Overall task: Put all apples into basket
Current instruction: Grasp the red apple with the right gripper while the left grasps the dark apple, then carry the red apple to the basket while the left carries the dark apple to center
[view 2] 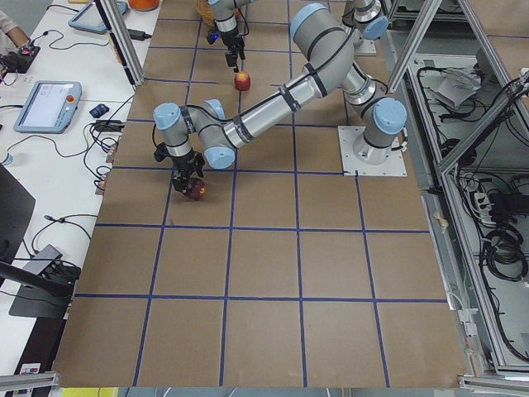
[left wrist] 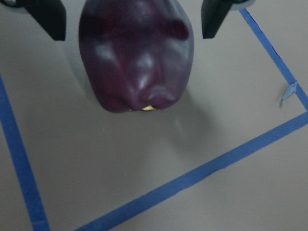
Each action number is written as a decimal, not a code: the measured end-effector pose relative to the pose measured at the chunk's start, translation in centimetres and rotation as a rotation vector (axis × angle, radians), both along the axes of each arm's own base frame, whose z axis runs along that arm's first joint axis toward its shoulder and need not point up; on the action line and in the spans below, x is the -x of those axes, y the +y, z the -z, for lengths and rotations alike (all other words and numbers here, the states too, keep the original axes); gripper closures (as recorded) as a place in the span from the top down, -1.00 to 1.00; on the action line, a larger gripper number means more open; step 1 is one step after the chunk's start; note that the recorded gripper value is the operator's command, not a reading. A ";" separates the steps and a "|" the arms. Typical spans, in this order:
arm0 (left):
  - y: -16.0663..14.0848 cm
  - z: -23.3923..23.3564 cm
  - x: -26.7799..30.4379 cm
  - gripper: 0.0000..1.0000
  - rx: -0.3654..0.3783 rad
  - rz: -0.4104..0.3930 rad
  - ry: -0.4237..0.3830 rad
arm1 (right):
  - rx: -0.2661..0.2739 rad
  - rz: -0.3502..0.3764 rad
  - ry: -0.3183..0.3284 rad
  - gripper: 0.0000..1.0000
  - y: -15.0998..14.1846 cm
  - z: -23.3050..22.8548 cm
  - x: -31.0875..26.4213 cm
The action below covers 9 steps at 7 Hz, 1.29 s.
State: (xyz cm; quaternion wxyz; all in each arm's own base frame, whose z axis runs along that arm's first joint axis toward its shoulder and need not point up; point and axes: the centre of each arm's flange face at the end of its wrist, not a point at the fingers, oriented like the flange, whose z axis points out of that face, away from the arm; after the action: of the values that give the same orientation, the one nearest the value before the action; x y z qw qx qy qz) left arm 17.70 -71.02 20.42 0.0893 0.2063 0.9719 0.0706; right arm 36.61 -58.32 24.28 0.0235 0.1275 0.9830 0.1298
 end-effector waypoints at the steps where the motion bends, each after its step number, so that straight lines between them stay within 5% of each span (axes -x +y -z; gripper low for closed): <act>1: 0.0 0.7 0.0 1.00 -0.008 0.000 0.003 | -0.007 -0.002 0.003 1.00 0.1 1.0 -0.2; 3: 0.0 2.7 -0.1 0.67 -0.036 -0.001 0.013 | -0.021 -0.008 0.008 1.00 0.1 3.2 -0.7; 4: 0.0 3.2 -0.1 -0.03 -0.044 -0.001 0.017 | -0.026 -0.012 0.010 1.00 0.2 3.9 -0.9; 5: 0.0 3.2 -0.1 -0.25 -0.049 -0.001 0.020 | -0.030 -0.015 0.012 0.57 0.2 4.7 -1.1; 6: 0.0 2.7 0.1 -0.25 -0.045 -0.002 0.018 | -0.031 -0.016 0.013 -0.38 0.2 5.2 -1.1; 7: 0.1 1.7 1.1 -0.25 -0.046 -0.011 0.020 | -0.031 -0.016 0.014 -0.99 0.2 5.5 -1.1; 9: 0.8 -0.9 5.7 -0.25 -0.069 -0.053 0.038 | -0.019 -0.014 0.014 -1.00 0.1 4.9 -1.1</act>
State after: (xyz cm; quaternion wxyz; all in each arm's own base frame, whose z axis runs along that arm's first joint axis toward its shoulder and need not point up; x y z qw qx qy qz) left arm 11.96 -70.26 21.32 0.0618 0.1848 0.9755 0.1026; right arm 37.76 -58.25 19.36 0.0147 0.1217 0.9828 0.1384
